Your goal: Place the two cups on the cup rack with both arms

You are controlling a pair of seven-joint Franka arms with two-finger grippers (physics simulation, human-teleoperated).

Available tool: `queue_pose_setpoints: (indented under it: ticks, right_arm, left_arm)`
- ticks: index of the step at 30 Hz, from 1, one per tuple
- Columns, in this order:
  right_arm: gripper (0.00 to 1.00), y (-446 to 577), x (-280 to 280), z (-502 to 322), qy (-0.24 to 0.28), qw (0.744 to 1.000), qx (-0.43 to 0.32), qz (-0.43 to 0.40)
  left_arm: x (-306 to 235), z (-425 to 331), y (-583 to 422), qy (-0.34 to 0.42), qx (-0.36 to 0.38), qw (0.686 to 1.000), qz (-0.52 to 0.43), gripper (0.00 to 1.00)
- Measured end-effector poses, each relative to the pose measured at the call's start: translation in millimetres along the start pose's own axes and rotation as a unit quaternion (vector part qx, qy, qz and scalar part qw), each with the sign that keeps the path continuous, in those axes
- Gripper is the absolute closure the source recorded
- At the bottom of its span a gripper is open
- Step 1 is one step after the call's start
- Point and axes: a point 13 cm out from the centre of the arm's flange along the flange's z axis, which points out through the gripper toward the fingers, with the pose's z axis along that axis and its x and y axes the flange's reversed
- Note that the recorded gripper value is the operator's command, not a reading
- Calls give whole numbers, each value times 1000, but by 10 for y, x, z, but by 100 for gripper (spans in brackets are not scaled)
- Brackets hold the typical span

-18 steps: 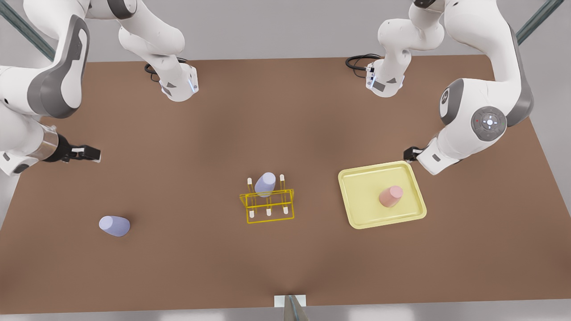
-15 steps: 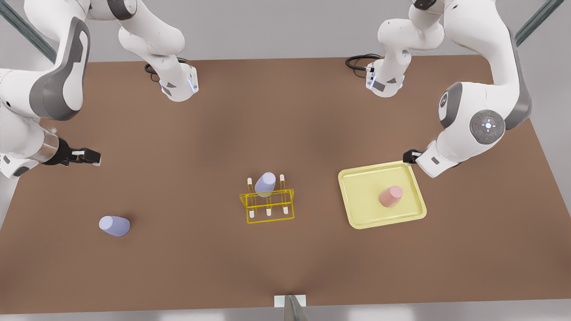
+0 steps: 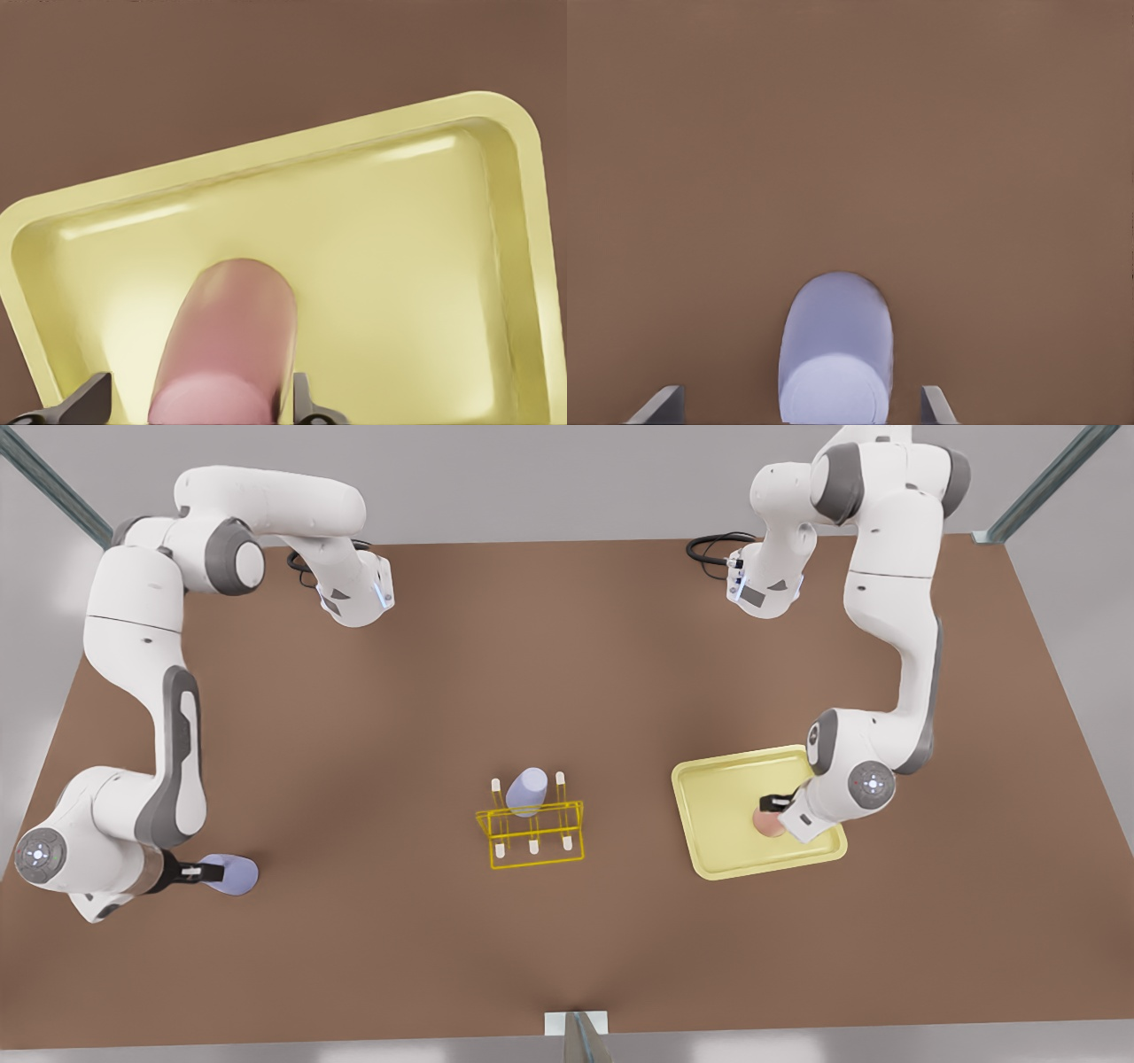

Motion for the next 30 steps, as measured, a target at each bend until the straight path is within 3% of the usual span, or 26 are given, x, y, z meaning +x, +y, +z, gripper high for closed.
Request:
queue_pose_setpoints:
  ticks: [9,12,14,23,30]
  right_arm:
    - [0,3,39,466,-12,999,-2,-31]
    - [0,17,105,629,-16,999,-1,-38]
    - [0,26,130,701,-22,999,0,-43]
    - [0,-3,66,772,-61,997,10,-56]
    - [0,-4,246,836,-60,996,10,-61]
  left_arm:
    - [52,339,-63,-15,0,1000,6,0]
    - [17,342,-92,-24,0,1000,9,12]
    - [-9,331,-106,-30,0,1000,10,14]
    - [-53,355,-133,-38,-1,999,13,15]
    - [-61,57,-180,-48,-1,999,16,18]
